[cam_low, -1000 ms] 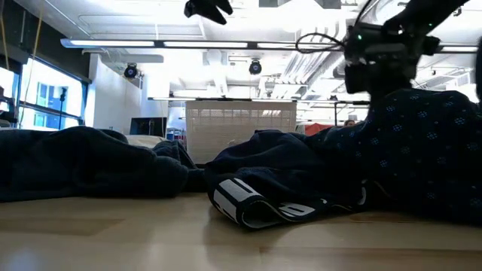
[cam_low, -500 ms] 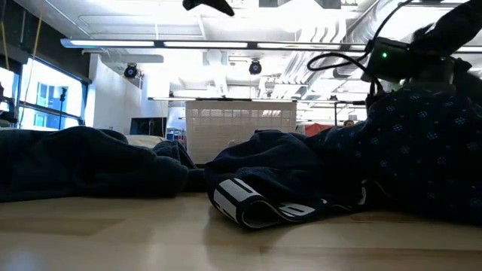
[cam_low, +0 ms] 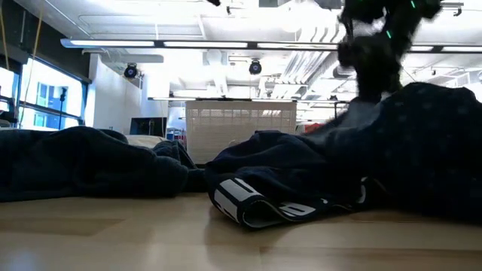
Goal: Fold laundry
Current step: Fold the navy blue polo shirt
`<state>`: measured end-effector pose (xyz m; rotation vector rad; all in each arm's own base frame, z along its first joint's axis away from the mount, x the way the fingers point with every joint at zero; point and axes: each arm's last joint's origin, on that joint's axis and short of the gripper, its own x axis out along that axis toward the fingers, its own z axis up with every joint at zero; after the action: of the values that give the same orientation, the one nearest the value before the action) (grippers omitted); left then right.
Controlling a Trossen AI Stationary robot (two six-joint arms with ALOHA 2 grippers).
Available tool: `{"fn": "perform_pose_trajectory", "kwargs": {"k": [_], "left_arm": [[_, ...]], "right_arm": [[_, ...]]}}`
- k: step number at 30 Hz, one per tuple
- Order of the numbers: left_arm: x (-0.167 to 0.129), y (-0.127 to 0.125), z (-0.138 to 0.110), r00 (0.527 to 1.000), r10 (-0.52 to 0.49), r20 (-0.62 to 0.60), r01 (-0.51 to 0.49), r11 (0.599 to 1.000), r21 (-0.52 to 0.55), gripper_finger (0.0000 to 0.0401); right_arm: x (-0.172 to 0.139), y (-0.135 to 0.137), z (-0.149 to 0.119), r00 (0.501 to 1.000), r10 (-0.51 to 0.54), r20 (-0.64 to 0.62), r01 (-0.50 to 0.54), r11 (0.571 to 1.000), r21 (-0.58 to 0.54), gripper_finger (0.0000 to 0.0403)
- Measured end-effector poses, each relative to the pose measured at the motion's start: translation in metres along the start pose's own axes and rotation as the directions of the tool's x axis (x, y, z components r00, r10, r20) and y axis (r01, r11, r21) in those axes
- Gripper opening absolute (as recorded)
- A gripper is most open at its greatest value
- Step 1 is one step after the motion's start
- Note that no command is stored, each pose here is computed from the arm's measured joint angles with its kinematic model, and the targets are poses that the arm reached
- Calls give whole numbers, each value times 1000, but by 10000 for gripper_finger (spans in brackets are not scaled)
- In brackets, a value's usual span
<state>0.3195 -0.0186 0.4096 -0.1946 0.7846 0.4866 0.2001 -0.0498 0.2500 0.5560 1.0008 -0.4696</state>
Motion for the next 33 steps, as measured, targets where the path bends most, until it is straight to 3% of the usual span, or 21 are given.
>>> {"fn": "perform_pose_trajectory", "kwargs": {"k": [5, 12, 16, 20, 24, 27, 30, 33], "left_arm": [[-10, 5, -11, 996, 67, -61, -60, 992, 110, 193], [-27, 17, -17, 988, 143, -53, -131, 973, 190, 193], [-34, 22, -19, 987, 154, -49, -140, 966, 218, 193], [-41, 25, -23, 983, 168, -68, -147, 960, 238, 193], [-47, 27, -29, 972, 222, -75, -196, 945, 262, 193], [-49, 27, -30, 966, 253, -53, -229, 932, 281, 193], [-50, 28, -29, 962, 271, -37, -249, 924, 289, 193], [-50, 27, -29, 961, 277, -26, -258, 923, 284, 193]], "right_arm": [[-58, 1, 37, 970, -161, 185, 153, 987, 59, 3], [-103, -4, 68, 848, -308, 431, 295, 950, 100, 5], [-104, -11, 70, 841, -343, 419, 336, 937, 95, 29], [-110, -20, 64, 865, -381, 327, 333, 923, 194, 95], [-131, -14, 57, 938, -242, 247, 180, 952, 247, 153], [-132, 1, 49, 982, -86, 166, 50, 977, 209, 174], [-117, 21, 31, 998, 48, 44, -53, 992, 113, 177], [-88, 40, 3, 989, 84, -124, -76, 995, 70, 174]]}}
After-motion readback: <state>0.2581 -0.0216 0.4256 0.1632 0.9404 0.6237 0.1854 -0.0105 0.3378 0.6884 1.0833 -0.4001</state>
